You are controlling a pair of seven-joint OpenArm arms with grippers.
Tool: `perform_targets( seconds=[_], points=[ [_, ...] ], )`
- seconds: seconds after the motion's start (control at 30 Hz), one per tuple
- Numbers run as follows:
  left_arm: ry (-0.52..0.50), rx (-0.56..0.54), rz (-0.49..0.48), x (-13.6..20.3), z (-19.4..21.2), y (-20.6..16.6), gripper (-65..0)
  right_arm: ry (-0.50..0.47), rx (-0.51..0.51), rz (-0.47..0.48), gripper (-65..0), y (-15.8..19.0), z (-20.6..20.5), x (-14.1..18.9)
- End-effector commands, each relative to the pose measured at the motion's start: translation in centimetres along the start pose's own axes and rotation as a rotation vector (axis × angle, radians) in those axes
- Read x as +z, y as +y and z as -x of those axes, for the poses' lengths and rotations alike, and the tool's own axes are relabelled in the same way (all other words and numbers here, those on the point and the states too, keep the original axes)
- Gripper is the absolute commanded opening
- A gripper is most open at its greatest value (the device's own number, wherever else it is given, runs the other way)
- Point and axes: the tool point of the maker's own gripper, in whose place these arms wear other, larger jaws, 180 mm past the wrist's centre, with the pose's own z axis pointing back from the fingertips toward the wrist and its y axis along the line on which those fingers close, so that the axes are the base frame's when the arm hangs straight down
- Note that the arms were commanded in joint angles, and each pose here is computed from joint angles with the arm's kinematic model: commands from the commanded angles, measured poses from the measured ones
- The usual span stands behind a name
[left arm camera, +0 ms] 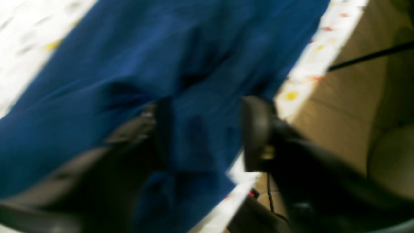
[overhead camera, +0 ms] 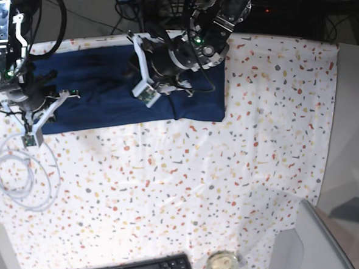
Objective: Layout the t-shirt on the table in an organized manner, then fold the t-shirt properly
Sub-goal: 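Fold the strip end with the left gripper toward the right gripper, then press the folded layer flat with both grippers and release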
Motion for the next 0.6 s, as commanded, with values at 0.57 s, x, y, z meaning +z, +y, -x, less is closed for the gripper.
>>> perform_targets(
  seconds=[0.57],
  points=[
    [-0.025,0.207,-0.215,1.9,1.2,5.6,-65.0,-0.054,0.001,0.001,-64.7,-0.1,-1.8,0.2]
  ],
)
